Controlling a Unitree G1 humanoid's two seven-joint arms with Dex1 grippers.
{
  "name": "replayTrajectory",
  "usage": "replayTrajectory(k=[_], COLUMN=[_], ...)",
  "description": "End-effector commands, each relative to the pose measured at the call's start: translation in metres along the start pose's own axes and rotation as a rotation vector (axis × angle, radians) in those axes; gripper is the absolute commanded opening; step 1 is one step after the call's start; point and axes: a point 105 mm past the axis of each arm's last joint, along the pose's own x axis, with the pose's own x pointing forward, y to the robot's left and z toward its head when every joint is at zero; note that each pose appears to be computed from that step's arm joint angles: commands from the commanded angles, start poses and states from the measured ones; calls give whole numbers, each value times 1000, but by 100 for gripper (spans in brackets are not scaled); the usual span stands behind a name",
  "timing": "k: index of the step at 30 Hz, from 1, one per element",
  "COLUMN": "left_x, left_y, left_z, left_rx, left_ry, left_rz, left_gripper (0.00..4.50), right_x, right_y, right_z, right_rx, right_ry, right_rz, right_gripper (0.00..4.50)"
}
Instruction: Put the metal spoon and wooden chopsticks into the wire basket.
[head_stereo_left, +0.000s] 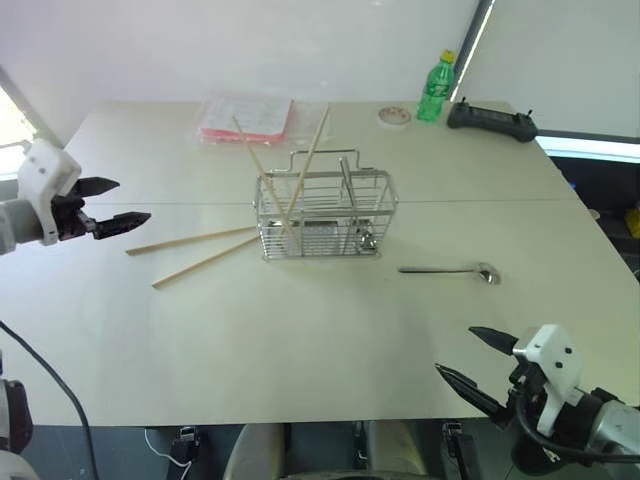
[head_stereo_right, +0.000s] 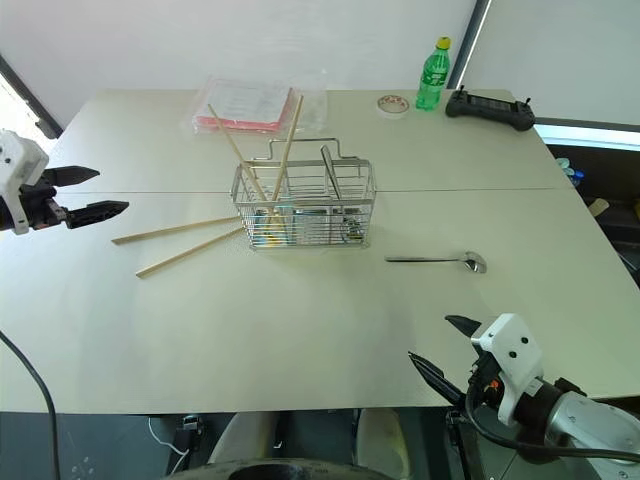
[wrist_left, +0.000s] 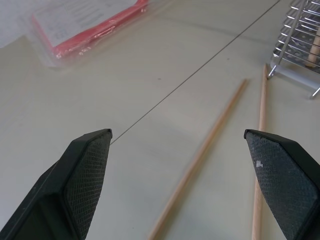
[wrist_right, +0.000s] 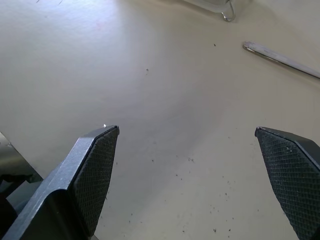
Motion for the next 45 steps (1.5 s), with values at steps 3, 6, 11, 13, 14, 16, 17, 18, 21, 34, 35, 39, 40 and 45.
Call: replayTrajectory(k=[3,6,11,13,14,16,17,18,21,34,35,39,40,45], left_x=[-4,-5,-4,-4,-4,-4,-4,-3,0,-5,-10,-15,-15,-5], left_y=[5,5,6,6,6,6,5,4,-1,-109,-120,-148,-157,-191], left_z=[9,10,12,14,14,15,15,15,17,69,74,93,96,97], left_rx=[29,20,25,24,24,22,20,18,12,-2,3,26,48,134], left_ry=[-17,-21,-22,-25,-26,-29,-31,-32,-41,-118,-119,-147,-146,-132], left_rz=[16,17,14,14,13,11,9,6,-19,-506,-564,-682,-717,-814], left_gripper=[447,447,447,447,447,447,447,447,447,447,447,447,447,447], right_x=[-5,-5,-5,-5,-5,-4,-4,-4,-5,9,13,32,37,63], right_y=[-3,-4,-7,-8,-9,-10,-10,-11,-16,-86,-91,-110,-114,-124], right_z=[9,9,8,7,7,7,7,7,8,68,74,81,81,77], right_rx=[-41,-45,-52,-56,-59,-62,-65,-67,-90,-385,-407,-486,-495,-486], right_ry=[-30,-31,-32,-31,-31,-31,-31,-32,-24,2,6,61,76,147], right_rz=[-20,-23,-27,-29,-30,-29,-29,-29,-23,100,120,188,211,332], right_gripper=[450,450,450,450,450,450,450,450,450,450,450,450,450,450])
